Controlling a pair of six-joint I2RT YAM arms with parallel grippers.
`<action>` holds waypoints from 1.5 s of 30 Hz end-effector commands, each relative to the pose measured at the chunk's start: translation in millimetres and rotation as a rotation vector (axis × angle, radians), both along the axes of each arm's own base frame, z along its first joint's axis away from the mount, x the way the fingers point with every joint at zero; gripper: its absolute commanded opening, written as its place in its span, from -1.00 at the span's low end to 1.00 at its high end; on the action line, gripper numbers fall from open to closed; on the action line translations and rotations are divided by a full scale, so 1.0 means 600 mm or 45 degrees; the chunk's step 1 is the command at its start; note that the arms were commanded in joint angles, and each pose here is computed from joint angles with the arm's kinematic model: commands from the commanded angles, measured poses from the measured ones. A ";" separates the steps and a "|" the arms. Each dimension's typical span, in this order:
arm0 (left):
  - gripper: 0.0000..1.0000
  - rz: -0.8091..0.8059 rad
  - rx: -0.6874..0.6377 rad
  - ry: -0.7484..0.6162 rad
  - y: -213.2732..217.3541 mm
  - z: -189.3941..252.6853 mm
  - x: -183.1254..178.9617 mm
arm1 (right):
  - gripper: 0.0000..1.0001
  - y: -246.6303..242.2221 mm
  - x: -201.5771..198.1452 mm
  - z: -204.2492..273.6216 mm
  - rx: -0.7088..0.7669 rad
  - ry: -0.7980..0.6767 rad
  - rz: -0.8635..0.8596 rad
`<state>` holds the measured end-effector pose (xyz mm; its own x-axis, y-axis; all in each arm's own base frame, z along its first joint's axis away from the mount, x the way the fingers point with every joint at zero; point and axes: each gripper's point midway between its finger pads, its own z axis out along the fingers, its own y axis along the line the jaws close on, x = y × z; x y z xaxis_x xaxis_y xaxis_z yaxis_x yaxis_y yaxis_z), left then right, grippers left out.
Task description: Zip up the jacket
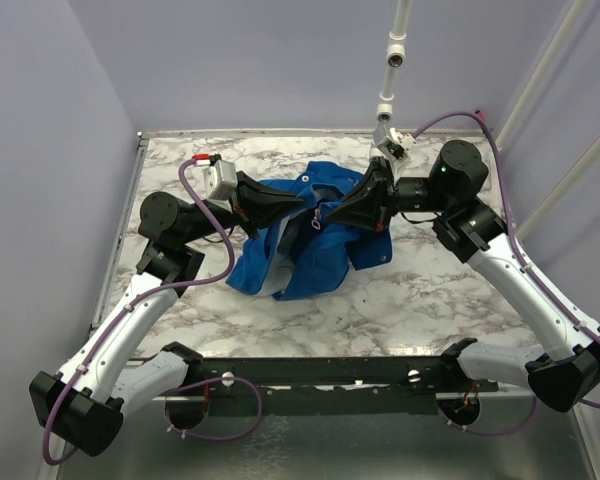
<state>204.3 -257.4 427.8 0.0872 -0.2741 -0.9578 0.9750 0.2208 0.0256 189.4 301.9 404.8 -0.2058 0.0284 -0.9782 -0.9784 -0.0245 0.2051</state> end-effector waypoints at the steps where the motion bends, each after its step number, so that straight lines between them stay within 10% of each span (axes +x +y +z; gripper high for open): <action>1: -1.00 -0.006 -0.039 -0.091 0.005 0.031 -0.014 | -0.99 0.002 -0.014 0.022 0.036 -0.037 0.042; 45: -1.00 -0.037 -0.018 -0.120 0.000 0.031 -0.019 | -0.99 -0.001 -0.001 0.042 0.061 -0.122 -0.041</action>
